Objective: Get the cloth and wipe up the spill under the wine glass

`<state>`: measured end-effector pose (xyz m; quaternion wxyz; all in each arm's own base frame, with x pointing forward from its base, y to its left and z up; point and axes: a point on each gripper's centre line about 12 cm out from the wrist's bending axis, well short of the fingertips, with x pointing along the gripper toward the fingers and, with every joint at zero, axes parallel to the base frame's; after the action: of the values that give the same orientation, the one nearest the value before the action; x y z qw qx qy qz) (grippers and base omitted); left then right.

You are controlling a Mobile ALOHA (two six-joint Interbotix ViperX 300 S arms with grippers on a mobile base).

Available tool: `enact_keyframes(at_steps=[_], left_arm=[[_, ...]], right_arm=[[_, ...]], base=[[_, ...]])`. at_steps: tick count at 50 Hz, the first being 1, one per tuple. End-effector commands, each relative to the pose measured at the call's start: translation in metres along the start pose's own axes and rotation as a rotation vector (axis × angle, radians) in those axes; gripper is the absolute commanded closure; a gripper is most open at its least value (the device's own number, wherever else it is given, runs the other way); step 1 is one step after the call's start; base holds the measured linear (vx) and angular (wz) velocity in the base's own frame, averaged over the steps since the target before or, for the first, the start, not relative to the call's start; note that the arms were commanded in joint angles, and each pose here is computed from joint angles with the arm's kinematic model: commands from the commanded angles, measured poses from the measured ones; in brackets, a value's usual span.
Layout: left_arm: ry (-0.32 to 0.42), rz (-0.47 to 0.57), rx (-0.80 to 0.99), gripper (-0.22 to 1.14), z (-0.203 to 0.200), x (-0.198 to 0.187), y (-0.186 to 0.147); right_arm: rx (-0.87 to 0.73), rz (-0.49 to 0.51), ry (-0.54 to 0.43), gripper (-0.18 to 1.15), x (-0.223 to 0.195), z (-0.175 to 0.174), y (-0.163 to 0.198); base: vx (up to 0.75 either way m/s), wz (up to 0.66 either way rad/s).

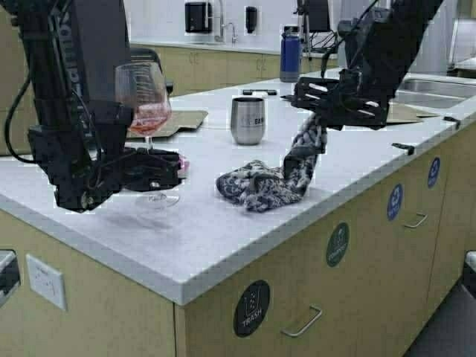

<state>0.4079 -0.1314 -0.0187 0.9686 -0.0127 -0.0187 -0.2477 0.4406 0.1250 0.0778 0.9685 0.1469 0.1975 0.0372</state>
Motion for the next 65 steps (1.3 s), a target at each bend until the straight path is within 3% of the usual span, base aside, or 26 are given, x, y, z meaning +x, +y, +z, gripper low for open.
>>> enact_keyframes(at_steps=[1, 12, 37, 60, 65], left_arm=[[-0.034, -0.004, 0.008, 0.7, 0.005, 0.007, 0.0], [-0.026, -0.004, 0.007, 0.63, -0.001, 0.007, 0.0], [-0.022, 0.016, 0.025, 0.0, -0.008, 0.008, 0.003], [-0.061, 0.031, 0.01, -0.02, 0.007, -0.036, -0.007], [-0.041, 0.034, 0.0, -0.02, 0.009, -0.053, -0.011]], right_arm=[[0.003, 0.018, -0.05, 0.91, -0.004, 0.019, 0.006], [0.004, 0.013, -0.039, 0.91, -0.002, 0.014, 0.004], [0.0, 0.011, -0.03, 0.91, -0.002, 0.01, 0.003], [-0.006, -0.003, 0.005, 0.91, -0.008, -0.002, -0.004], [-0.011, -0.008, 0.023, 0.91, -0.012, -0.009, -0.006]], base=[[0.0, 0.0], [0.0, 0.0], [0.0, 0.0], [0.0, 0.0], [0.0, 0.0]])
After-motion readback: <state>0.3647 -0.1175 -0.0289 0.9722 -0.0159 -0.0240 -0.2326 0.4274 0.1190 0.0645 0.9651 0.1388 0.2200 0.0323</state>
